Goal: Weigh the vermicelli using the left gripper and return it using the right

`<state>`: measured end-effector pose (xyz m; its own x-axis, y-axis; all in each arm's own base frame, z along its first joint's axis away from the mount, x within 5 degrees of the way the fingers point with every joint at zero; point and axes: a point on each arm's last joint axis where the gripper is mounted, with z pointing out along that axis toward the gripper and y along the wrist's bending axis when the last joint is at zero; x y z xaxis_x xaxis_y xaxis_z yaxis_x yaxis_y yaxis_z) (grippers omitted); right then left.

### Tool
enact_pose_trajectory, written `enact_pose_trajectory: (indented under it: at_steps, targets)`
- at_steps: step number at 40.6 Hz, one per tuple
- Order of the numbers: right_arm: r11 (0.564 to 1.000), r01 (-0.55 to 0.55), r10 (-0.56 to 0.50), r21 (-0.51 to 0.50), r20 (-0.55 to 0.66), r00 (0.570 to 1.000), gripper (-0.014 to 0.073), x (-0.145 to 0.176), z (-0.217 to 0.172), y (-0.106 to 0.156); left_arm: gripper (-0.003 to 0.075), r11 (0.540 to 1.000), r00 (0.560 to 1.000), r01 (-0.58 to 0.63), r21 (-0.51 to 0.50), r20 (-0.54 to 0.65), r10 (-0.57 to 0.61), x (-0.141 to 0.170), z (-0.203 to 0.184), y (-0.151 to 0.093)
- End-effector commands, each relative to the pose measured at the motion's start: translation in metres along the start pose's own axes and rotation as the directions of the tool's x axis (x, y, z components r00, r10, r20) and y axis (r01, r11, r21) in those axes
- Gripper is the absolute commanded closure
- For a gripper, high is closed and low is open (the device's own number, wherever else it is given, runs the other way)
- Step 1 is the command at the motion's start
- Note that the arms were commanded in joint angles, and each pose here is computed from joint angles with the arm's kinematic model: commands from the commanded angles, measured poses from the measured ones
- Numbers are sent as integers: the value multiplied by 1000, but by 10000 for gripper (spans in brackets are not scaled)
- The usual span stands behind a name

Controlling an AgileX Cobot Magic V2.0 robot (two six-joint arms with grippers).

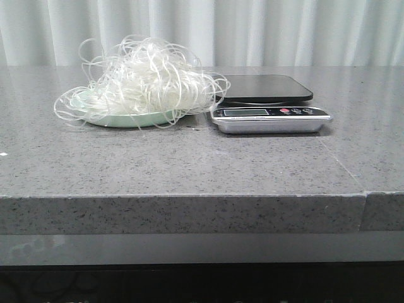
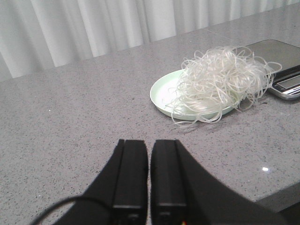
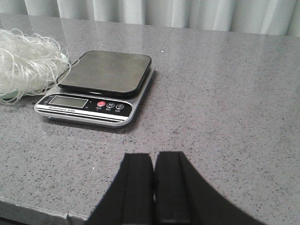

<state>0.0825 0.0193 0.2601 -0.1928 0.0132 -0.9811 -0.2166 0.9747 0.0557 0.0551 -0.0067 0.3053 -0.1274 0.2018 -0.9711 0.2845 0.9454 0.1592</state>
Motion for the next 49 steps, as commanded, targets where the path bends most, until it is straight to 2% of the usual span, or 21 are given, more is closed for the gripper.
enact_pose_trajectory:
  at_steps: [1, 14, 21, 27, 33, 43, 49]
  targets:
    - [1000, 9, -9, 2, 94, 996, 445, -15, -1, 0, 574, 1000, 997, -2, 6, 83, 2, -14, -2, 0]
    - [1000, 9, -9, 2, 94, 996, 445, -15, -1, 0, 574, 1000, 996, -2, 7, 84, 2, -14, -2, 0]
    - [1000, 9, -9, 2, 94, 996, 445, -15, -1, 0, 574, 1000, 987, 8, -16, 160, -6, -15, 1, -1]
    - [1000, 9, -9, 2, 94, 996, 445, -15, -1, 0, 574, 991, 971, 104, -86, 226, -82, -2, 11, -2]
    - [1000, 9, -9, 2, 94, 996, 445, -15, -1, 0, 574, 975, 945, 152, -163, 312, -95, 14, 18, 1]
    - [1000, 9, -9, 2, 94, 996, 445, -15, -1, 0, 574, 951, 956, 171, -259, 279, -96, 42, 23, 3]
    - [1000, 9, -9, 2, 94, 996, 445, -15, -1, 0, 574, 931, 942, 239, -277, 299, -153, 67, 19, 0]
